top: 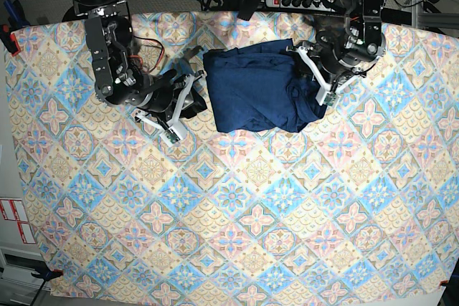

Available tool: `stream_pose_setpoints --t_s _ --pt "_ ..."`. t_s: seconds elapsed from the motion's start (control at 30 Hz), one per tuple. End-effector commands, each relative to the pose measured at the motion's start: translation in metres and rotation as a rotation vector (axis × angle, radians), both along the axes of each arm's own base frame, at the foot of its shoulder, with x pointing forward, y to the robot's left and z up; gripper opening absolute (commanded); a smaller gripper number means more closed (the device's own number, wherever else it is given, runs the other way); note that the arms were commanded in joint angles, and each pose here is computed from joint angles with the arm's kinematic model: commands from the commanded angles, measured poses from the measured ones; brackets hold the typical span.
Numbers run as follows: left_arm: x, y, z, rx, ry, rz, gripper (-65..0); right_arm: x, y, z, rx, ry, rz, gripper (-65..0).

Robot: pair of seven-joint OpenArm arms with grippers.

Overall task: Fold the T-shirt properly
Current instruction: 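Push the shirt bundle edges inward with both grippers to square it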

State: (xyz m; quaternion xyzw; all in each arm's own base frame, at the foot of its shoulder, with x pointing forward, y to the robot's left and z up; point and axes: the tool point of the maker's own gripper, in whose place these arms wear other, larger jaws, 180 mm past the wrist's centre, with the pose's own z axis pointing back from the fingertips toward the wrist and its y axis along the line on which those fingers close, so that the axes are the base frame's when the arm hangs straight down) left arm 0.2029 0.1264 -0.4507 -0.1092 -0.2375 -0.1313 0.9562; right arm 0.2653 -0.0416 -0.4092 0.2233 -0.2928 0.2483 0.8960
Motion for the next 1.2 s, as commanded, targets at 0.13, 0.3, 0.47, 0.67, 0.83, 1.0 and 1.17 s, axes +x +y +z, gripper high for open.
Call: stream_pose_setpoints --t_s 0.13,0.3,0.47,0.67,0.83,1.0,1.17 --pt "-0.002 -0.037 0.005 -0.058 -0.015 -0.107 -65.0 0.010 0.002 0.014 0.024 -0.047 -0.002 -50.1" --pt "-0.019 -0.056 0.024 -0.071 -0.050 -0.183 -65.0 0.011 0.002 0.014 0.024 -0.048 -0.002 -50.1" --pt "-0.031 -0.057 0.035 -0.069 -0.067 -0.199 -65.0 0.012 0.002 0.015 0.025 -0.051 -0.002 -50.1" --pt "-0.051 -0.049 0.015 -0.041 0.009 -0.221 -65.0 0.013 0.003 0.014 0.025 -0.050 0.002 -50.1" --pt "-0.064 -0.038 0.005 -0.003 0.085 -0.242 -65.0 0.019 0.000 0.016 -0.007 -0.037 0.014 -49.8" --pt "-0.067 -0.045 0.023 -0.049 0.103 -0.260 -58.1 0.025 0.000 0.021 -0.007 -0.055 0.015 -49.7" --pt "-0.074 -0.041 0.037 -0.106 0.131 -0.286 -50.2 0.035 0.007 0.029 0.008 -0.077 0.017 -49.7"
